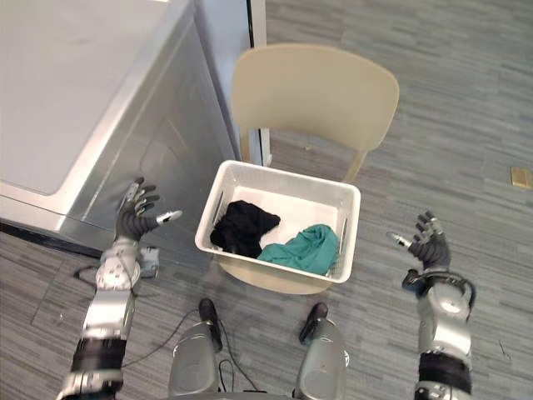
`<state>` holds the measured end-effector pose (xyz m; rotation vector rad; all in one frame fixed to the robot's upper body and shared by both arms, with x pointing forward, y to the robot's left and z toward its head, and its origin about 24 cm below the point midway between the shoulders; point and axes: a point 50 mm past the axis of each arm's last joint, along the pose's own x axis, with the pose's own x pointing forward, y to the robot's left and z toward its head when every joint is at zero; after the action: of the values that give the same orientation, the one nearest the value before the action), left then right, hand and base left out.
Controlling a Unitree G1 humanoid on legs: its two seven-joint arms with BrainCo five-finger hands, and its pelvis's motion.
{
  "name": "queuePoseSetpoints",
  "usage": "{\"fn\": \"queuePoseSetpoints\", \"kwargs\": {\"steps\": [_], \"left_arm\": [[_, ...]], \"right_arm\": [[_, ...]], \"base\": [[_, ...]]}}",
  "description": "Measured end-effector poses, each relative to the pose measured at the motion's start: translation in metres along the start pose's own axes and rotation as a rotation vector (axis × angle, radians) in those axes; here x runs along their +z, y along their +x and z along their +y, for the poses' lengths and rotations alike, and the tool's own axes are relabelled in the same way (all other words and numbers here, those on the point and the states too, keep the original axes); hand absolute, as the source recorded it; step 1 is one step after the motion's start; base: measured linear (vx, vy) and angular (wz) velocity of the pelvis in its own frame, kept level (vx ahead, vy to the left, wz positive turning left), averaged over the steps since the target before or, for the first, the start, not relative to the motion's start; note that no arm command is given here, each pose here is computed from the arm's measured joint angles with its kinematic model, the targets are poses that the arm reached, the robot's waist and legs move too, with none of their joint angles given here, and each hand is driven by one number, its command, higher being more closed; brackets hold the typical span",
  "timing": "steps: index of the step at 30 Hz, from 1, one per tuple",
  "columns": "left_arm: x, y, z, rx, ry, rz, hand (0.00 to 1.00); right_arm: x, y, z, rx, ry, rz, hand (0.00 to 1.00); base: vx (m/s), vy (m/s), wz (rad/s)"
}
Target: Pick up the laundry basket with both hands and put the clothes into the washing machine.
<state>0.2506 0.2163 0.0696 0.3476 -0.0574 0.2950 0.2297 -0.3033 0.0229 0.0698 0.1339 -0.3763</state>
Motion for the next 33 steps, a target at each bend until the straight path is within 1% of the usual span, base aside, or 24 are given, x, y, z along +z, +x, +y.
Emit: {"fn": "queuePoseSetpoints", "kwargs": {"steps": [1, 3, 4, 5, 6, 8, 9, 10, 12, 15, 18, 21, 22, 26, 28, 29, 30, 33], "left_arm": [[-0.002, -0.015, -0.002, 0.013, 0.012, -0.005, 0.0], [-0.009, -0.03, -0.008, 0.009, -0.023, 0.024, 0.0], [-0.016, -0.041, -0.017, -0.023, -0.063, 0.066, 0.0], [-0.023, -0.053, -0.025, -0.065, -0.076, 0.109, 0.0], [-0.026, -0.058, -0.029, -0.091, -0.084, 0.126, 0.0], [-0.034, -0.076, -0.045, -0.192, -0.138, 0.182, 0.0], [-0.034, -0.078, -0.048, -0.209, -0.147, 0.189, 0.0], [-0.035, -0.082, -0.053, -0.225, -0.158, 0.203, 0.0], [-0.035, -0.084, -0.058, -0.251, -0.157, 0.203, 0.0], [-0.028, -0.075, -0.062, -0.25, -0.152, 0.162, 0.0], [-0.033, -0.075, -0.057, -0.207, -0.14, 0.177, 0.0], [-0.039, -0.08, -0.067, -0.232, -0.14, 0.215, 0.0], [-0.04, -0.082, -0.073, -0.247, -0.149, 0.224, 0.0], [-0.021, -0.071, -0.092, -0.301, -0.183, 0.148, 0.0], [-0.015, -0.063, -0.093, -0.31, -0.179, 0.114, 0.0], [-0.022, -0.063, -0.09, -0.317, -0.147, 0.131, 0.0], [-0.027, -0.065, -0.088, -0.322, -0.122, 0.144, 0.0], [-0.034, -0.069, -0.08, -0.325, -0.063, 0.157, 0.0]], "right_arm": [[-0.016, -0.01, 0.007, 0.005, 0.032, 0.036, 0.0], [-0.032, -0.019, 0.016, 0.017, 0.057, 0.084, 0.0], [-0.04, -0.023, 0.027, 0.051, 0.06, 0.111, 0.0], [-0.044, -0.025, 0.041, 0.094, 0.069, 0.125, 0.0], [-0.046, -0.025, 0.049, 0.12, 0.071, 0.131, 0.0], [-0.052, -0.03, 0.082, 0.238, 0.081, 0.147, 0.0], [-0.052, -0.031, 0.09, 0.267, 0.081, 0.15, 0.0], [-0.051, -0.031, 0.105, 0.314, 0.089, 0.148, 0.0], [-0.045, -0.028, 0.114, 0.339, 0.094, 0.115, 0.0], [-0.034, -0.019, 0.11, 0.288, 0.107, 0.067, 0.0], [-0.026, -0.011, 0.112, 0.254, 0.141, 0.038, 0.0], [-0.025, -0.013, 0.106, 0.21, 0.165, 0.02, 0.0], [-0.029, -0.016, 0.099, 0.172, 0.172, 0.03, 0.0], [-0.041, -0.024, 0.072, 0.051, 0.183, 0.069, 0.0], [-0.046, -0.027, 0.071, 0.022, 0.218, 0.091, 0.0], [-0.056, -0.034, 0.081, 0.025, 0.257, 0.133, 0.0], [-0.059, -0.037, 0.082, 0.023, 0.263, 0.145, 0.0], [-0.071, -0.049, 0.073, -0.002, 0.252, 0.187, 0.0]], "base": [[0.05, -0.012, 0.18], [0.04, -0.013, 0.18], [0.02, -0.01, 0.17], [0.01, -0.011, 0.1], [-0.01, -0.026, 0.07], [-0.03, -0.058, 0.14], [-0.04, -0.077, 0.46], [-0.03, -0.067, 0.6], [-0.07, -0.103, 1.14], [-0.12, -0.112, 1.55], [-0.13, -0.106, 0.74], [-0.13, 0.058, 0.58], [-0.11, 0.186, 0.84], [-0.07, 0.415, 1.02], [-0.1, 0.523, 0.93], [-0.13, 0.631, 0.57], [-0.09, 0.44, 0.34], [-0.06, 0.32, 0.42]]}}
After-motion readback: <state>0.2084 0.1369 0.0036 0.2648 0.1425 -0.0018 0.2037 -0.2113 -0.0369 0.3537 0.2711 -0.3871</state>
